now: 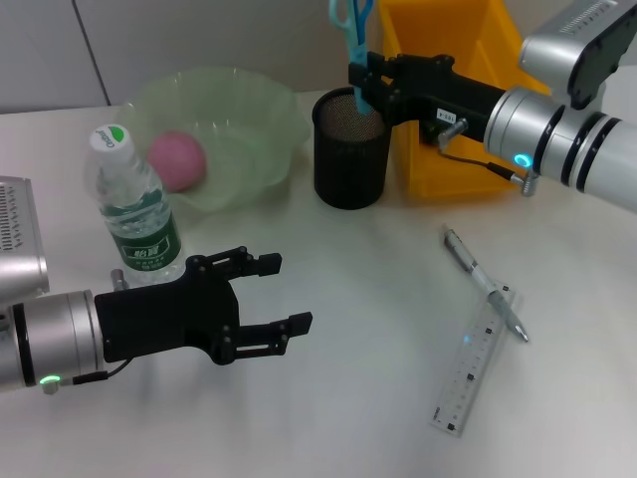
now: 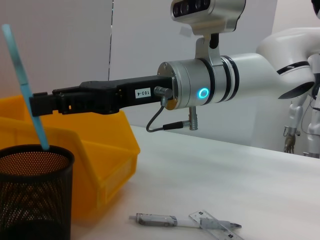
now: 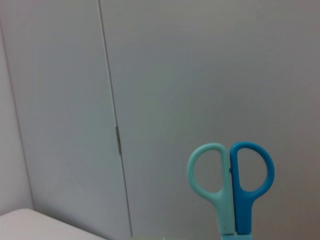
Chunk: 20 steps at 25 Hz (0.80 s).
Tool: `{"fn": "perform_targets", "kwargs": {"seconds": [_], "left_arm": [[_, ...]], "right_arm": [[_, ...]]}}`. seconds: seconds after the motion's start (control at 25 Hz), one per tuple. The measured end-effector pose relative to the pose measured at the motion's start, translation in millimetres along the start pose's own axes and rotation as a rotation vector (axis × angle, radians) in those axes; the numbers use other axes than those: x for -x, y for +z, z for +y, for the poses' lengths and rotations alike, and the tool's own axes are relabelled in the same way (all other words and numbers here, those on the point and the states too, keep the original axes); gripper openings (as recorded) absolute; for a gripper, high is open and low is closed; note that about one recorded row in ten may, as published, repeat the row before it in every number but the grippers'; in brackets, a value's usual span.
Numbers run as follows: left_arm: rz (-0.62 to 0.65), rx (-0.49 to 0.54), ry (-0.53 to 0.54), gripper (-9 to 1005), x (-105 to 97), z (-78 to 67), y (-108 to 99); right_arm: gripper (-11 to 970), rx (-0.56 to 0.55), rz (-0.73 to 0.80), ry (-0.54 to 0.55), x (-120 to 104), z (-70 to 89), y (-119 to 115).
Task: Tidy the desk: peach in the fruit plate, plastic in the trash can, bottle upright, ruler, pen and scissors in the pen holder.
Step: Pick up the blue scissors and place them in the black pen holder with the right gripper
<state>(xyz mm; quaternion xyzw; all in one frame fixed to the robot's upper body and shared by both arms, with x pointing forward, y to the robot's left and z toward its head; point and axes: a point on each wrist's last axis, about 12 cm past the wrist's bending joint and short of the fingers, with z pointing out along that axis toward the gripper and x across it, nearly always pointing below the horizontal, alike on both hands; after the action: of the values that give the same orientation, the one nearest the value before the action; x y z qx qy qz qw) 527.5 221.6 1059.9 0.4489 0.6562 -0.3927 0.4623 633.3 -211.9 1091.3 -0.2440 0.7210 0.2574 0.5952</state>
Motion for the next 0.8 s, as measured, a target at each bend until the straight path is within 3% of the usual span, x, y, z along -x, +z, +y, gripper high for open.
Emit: {"fn": "perform_targets", "kwargs": {"seconds": [0.8], "left_arm": [[0.0,0.001,-0.001,814,2.4,2.2,0.8]], "right_arm": [[212,-0.006,0.048,-0.005,-5.7,2.4,4.3]]}}
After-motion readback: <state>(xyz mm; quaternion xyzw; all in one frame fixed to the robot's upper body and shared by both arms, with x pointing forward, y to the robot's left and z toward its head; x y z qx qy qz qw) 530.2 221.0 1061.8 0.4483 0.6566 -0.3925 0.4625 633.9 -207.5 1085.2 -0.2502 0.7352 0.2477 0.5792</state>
